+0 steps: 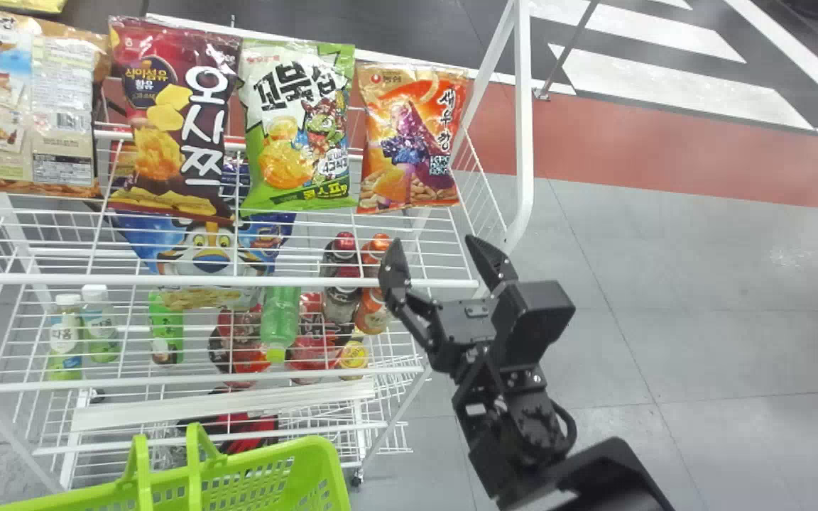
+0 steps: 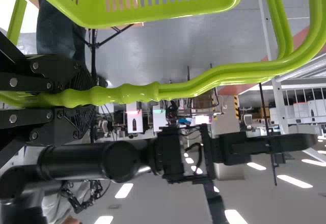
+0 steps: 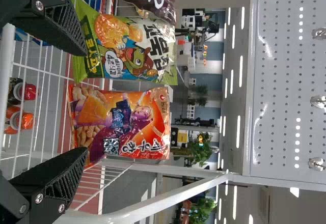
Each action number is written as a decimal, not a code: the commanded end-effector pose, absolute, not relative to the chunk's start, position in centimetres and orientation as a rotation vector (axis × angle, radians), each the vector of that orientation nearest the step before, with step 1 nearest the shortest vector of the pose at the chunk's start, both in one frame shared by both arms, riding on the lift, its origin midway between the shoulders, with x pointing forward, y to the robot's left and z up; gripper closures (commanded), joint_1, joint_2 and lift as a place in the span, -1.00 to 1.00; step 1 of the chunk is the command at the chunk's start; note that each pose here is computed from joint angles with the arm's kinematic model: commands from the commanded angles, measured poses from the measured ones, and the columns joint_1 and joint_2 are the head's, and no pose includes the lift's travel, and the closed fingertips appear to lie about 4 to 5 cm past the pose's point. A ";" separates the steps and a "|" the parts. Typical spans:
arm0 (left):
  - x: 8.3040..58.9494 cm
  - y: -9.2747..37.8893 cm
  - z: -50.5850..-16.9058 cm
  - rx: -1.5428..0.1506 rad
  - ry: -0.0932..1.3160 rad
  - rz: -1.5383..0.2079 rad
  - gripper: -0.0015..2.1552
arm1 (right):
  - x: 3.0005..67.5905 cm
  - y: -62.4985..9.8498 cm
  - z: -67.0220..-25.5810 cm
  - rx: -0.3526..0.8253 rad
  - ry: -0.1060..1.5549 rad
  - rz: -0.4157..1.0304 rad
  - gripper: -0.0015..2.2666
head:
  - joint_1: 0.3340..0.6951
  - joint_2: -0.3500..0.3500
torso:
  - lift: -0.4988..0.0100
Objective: Hold basket handle with left hand then pick Saewookkang with right hand and place into basket
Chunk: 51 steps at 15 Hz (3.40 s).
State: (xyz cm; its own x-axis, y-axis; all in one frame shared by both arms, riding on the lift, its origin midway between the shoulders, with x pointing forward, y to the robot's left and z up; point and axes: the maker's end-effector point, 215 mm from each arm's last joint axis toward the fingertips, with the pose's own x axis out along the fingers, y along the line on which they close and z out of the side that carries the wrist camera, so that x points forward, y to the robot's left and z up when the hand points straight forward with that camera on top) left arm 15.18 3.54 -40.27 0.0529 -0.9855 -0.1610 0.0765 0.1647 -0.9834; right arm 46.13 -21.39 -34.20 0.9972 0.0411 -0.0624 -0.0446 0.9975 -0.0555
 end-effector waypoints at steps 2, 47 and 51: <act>14.6 3.1 -40.7 -1.031 1.219 -1.103 0.93 | 49.5 -22.2 -34.4 -0.028 0.062 0.010 -0.85 | 1.00 -0.95 | 0.90; 13.6 2.8 -42.2 -1.011 1.275 -1.097 0.94 | 63.0 -24.8 -33.2 -0.130 0.149 -0.036 0.99 | 1.00 -0.91 | 0.90; 14.4 2.8 -42.0 -0.991 1.261 -1.099 0.94 | 58.3 -23.3 -31.0 -0.123 0.221 0.019 0.99 | 1.00 -0.91 | 0.90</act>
